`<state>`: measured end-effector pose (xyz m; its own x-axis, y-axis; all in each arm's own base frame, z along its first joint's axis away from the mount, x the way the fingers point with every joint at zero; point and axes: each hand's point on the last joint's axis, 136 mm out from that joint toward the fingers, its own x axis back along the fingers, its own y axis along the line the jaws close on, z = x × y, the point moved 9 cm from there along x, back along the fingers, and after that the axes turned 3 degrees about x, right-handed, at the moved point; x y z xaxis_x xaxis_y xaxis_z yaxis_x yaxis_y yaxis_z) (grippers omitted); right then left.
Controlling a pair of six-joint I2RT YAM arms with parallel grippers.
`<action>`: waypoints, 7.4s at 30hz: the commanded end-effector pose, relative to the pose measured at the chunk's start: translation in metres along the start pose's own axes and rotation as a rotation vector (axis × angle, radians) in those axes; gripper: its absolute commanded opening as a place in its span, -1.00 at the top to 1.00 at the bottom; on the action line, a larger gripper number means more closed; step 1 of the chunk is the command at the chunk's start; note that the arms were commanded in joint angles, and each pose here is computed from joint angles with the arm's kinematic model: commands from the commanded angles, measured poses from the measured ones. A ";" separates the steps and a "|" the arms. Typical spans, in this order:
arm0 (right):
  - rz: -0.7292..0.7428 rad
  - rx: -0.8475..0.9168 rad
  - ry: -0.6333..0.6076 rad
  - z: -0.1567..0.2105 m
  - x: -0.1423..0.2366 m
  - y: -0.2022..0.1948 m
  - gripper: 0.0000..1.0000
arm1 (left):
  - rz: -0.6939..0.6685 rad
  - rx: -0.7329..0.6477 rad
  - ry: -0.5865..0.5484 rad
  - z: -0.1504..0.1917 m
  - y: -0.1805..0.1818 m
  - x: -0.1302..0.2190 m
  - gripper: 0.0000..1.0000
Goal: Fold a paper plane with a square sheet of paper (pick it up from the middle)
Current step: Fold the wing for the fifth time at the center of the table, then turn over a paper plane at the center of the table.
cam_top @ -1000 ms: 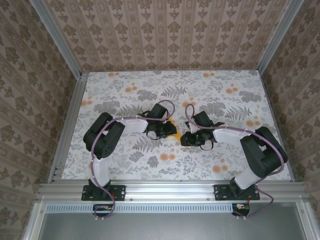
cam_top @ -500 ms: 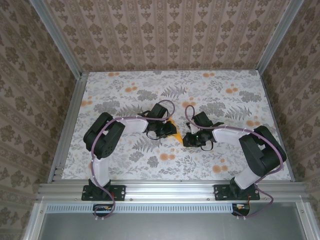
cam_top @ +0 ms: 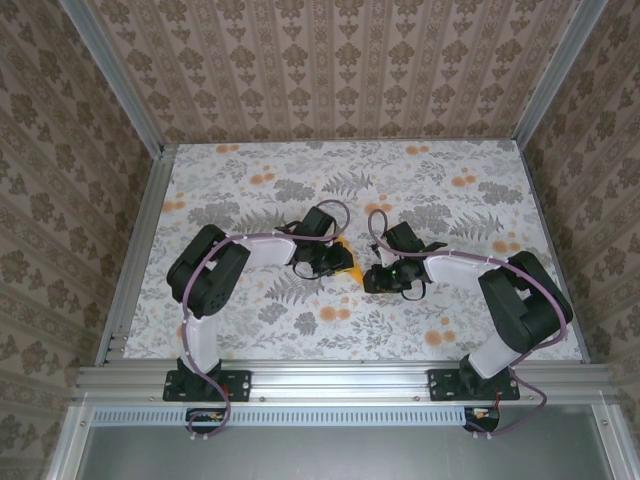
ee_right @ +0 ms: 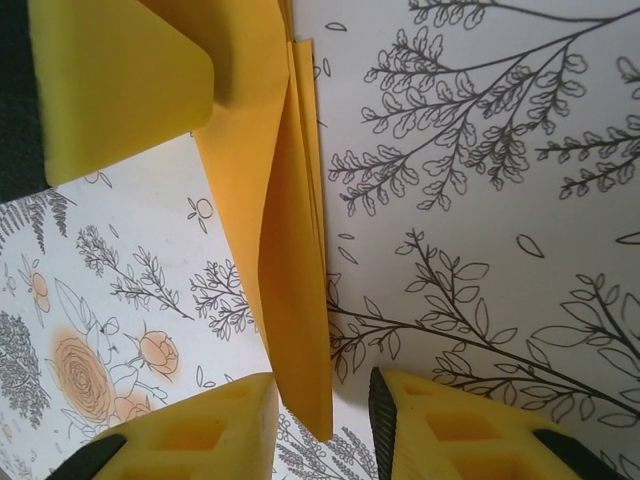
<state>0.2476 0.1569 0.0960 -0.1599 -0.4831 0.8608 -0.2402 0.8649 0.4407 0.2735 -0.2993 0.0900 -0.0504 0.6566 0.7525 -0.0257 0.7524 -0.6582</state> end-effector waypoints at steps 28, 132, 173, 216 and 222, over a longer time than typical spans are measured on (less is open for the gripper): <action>-0.048 0.057 -0.098 -0.018 0.028 0.027 0.56 | -0.167 0.079 0.029 0.005 0.038 -0.013 0.56; 0.003 -0.148 0.054 -0.011 -0.028 -0.006 0.77 | -0.164 0.041 0.027 0.000 0.027 -0.005 0.57; 0.097 -0.229 0.179 0.008 -0.049 -0.029 0.77 | -0.035 -0.206 -0.085 -0.027 0.008 0.021 0.46; 0.208 -0.234 0.233 0.020 -0.049 -0.041 0.78 | -0.170 -0.098 -0.156 -0.077 0.067 0.040 0.47; 0.204 -0.236 0.231 0.019 -0.049 -0.040 0.77 | -0.175 -0.084 -0.185 -0.088 0.067 0.049 0.47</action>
<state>0.2795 0.1742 0.0810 -0.0998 -0.5545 0.8262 -0.0948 0.8319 0.5468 0.3420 -0.2317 0.0957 -0.1852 0.5997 0.7785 0.0835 0.7990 -0.5956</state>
